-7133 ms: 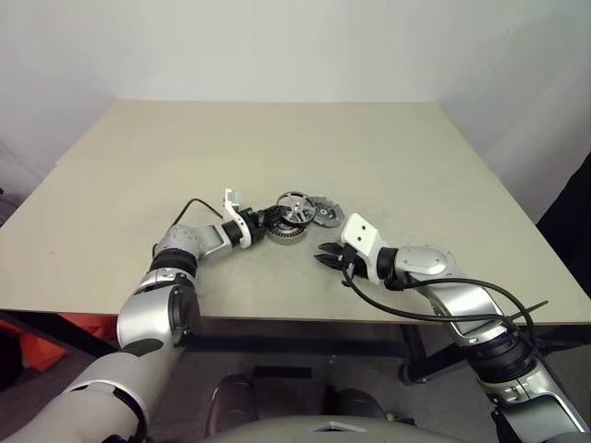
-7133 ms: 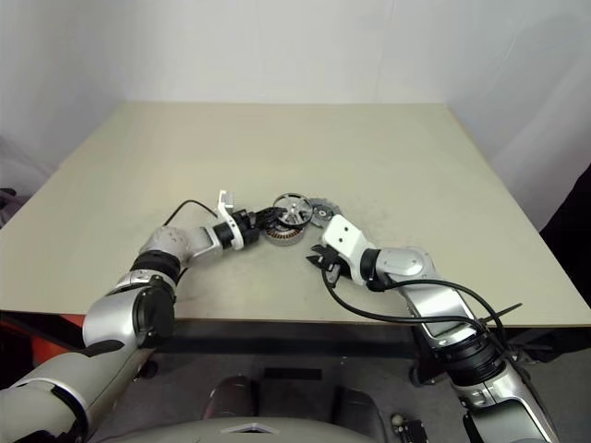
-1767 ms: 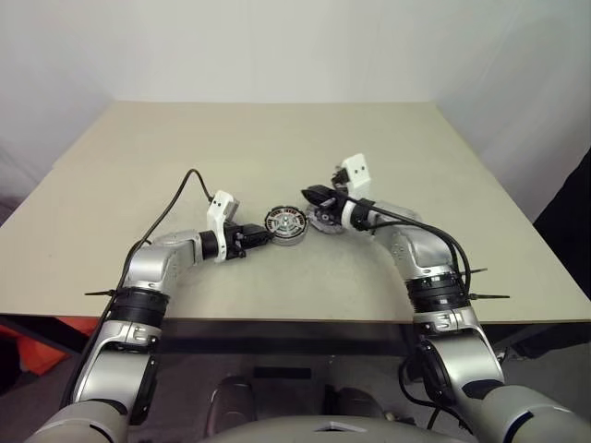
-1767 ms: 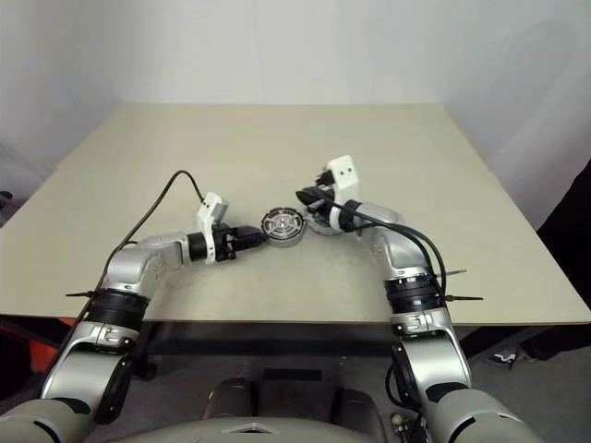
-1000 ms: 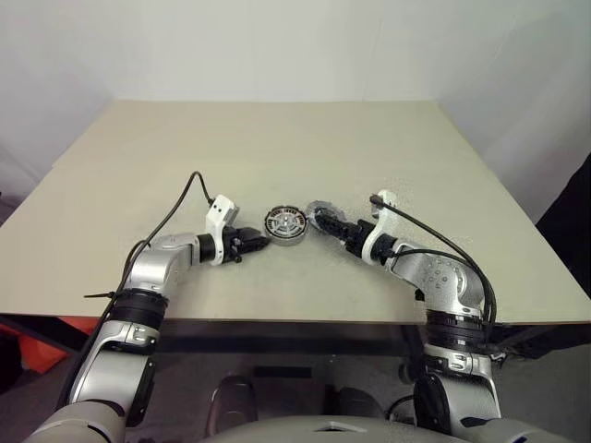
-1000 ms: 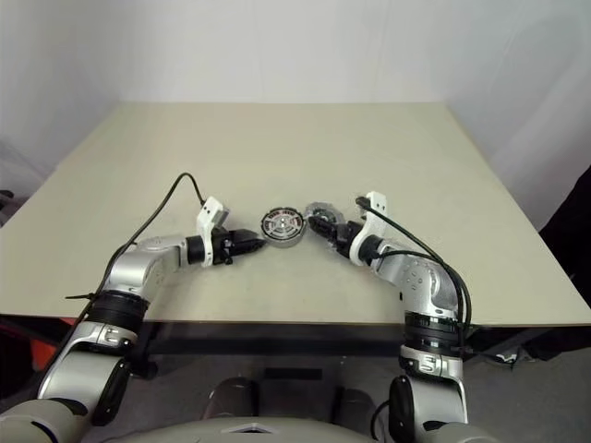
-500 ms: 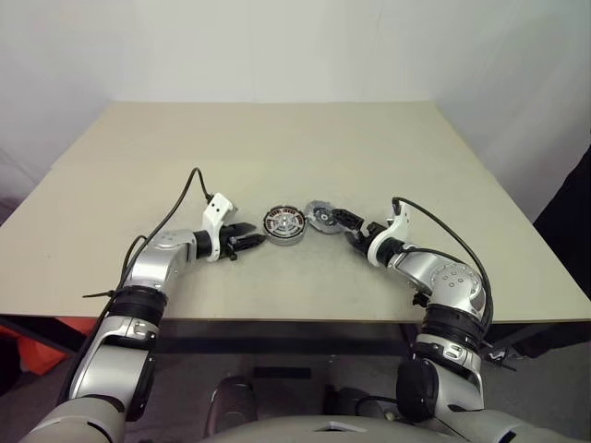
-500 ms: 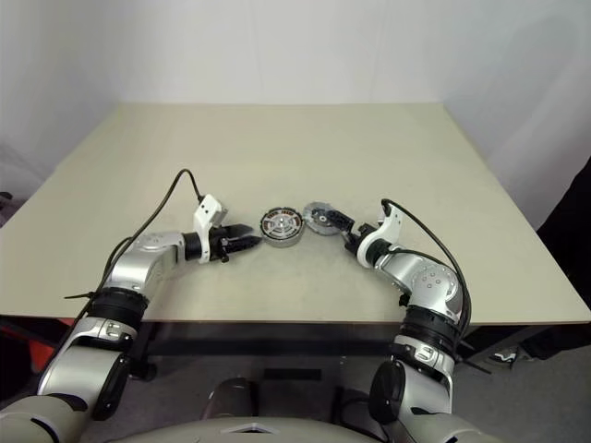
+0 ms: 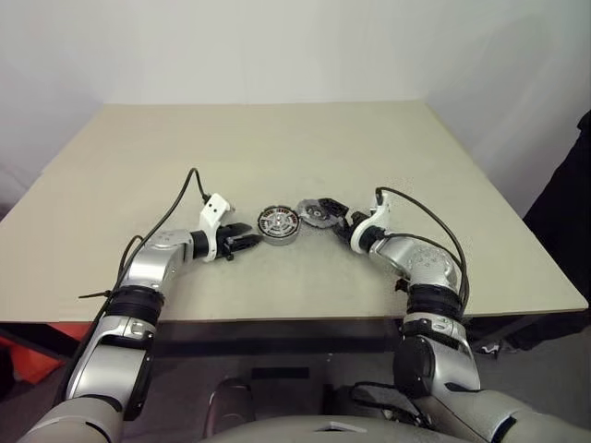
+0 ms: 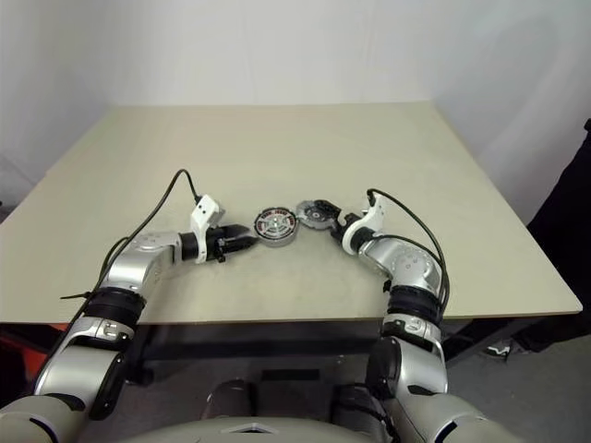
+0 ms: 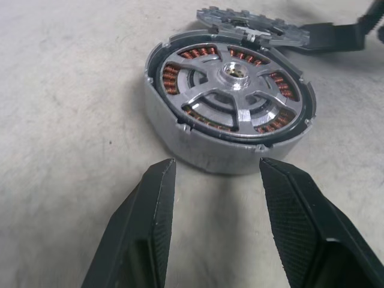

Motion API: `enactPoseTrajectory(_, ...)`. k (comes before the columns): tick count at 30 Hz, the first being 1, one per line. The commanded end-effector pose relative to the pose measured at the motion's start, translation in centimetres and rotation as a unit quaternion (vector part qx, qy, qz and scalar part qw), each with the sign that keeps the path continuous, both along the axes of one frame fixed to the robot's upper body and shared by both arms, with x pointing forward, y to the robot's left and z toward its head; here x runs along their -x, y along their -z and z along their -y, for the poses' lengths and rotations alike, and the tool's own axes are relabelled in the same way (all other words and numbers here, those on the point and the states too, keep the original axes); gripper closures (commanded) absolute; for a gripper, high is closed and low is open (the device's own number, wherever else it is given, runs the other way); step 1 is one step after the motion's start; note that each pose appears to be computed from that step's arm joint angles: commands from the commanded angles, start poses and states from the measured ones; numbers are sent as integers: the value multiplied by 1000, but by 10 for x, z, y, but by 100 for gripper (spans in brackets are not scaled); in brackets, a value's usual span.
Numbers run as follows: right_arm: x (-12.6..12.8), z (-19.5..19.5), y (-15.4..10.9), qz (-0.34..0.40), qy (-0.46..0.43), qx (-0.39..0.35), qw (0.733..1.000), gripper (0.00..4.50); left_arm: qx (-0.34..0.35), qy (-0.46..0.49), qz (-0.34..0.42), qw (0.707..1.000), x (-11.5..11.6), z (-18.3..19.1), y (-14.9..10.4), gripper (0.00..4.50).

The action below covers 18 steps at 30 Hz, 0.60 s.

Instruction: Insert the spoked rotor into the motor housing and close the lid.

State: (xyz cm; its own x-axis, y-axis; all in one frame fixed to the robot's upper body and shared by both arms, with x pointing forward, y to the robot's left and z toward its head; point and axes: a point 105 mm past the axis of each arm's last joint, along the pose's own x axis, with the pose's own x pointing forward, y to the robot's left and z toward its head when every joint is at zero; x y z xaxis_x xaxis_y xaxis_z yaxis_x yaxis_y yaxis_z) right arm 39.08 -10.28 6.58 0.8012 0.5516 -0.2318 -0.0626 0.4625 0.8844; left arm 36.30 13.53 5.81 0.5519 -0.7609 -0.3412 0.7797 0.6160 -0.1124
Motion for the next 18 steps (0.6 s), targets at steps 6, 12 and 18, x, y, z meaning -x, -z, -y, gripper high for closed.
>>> enactPoseTrajectory(6,-34,-12,-13,47,24,-10,999,2,-6,-8,24,1000,-3,-7,-10,216)
enactPoseTrajectory(12,-39,-31,-43,114,-18,-38,993,2,-9,-14,23,1000,-3,-10,-8,216)
enactPoseTrajectory(18,-21,-55,-73,190,-106,-37,975,2,-12,-18,19,1000,-3,-11,-5,216)
